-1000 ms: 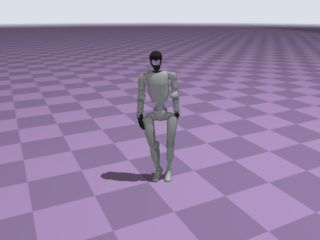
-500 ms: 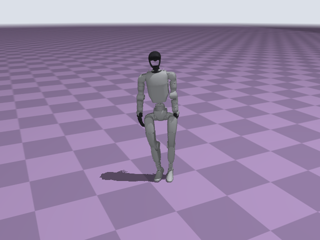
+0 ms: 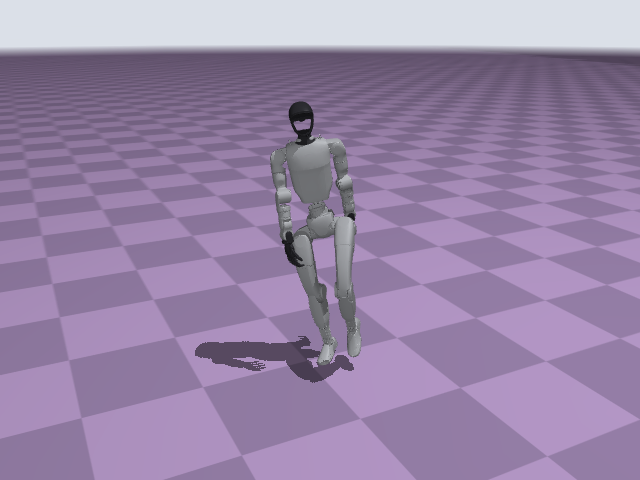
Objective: In place motions
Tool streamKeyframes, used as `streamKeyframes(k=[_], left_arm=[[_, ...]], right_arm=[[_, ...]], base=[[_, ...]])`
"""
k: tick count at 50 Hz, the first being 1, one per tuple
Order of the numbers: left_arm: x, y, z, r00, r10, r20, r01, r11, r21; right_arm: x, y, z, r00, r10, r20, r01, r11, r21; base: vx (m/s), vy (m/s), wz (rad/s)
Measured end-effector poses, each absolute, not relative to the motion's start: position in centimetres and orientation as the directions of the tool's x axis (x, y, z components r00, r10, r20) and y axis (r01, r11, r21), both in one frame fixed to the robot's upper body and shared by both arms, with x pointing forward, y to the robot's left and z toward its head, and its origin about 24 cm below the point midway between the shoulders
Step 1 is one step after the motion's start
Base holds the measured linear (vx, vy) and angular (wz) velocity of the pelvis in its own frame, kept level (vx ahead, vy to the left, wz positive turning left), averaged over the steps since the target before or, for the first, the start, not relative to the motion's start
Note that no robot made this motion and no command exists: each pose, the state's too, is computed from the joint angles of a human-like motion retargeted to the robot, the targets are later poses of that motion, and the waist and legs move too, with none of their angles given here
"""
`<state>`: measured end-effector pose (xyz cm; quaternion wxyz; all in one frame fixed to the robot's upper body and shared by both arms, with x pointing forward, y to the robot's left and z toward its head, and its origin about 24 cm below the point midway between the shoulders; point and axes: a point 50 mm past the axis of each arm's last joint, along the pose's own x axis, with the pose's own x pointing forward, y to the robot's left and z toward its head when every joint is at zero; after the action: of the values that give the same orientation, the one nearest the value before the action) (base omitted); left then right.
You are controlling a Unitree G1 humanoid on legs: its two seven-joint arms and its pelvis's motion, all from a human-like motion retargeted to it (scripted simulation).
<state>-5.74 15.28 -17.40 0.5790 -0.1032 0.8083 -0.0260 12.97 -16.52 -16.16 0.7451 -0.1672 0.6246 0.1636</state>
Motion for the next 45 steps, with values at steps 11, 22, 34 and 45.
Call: streamKeyframes(k=[11, 22, 34, 45], left_arm=[[-12.0, 13.3, -15.5, -0.505, -0.305, -0.807, -0.168, 0.952, -0.254], [-8.2, 15.3, -16.8, -0.385, -0.259, -0.886, -0.209, 0.959, -0.190], [-3.0, 17.0, -17.7, -0.249, -0.193, -0.949, -0.127, 0.978, -0.165], [-2.5, 17.6, -17.7, -0.243, -0.190, -0.951, -0.098, 0.980, -0.170]], right_arm=[[24.3, -11.9, -11.0, 0.559, 0.212, -0.802, -0.543, 0.824, -0.160], [15.6, -14.7, -15.3, 0.269, 0.122, -0.956, -0.559, 0.827, -0.052], [8.6, -16.5, -17.1, 0.056, 0.092, -0.994, -0.456, 0.888, 0.056], [12.1, -15.7, -16.5, 0.183, 0.172, -0.968, -0.551, 0.834, 0.044]], base=[[-0.02, 0.01, -0.19], [0.07, -0.02, 0.58], [-0.02, 0.11, 0.57], [-0.11, 0.15, -0.50]])
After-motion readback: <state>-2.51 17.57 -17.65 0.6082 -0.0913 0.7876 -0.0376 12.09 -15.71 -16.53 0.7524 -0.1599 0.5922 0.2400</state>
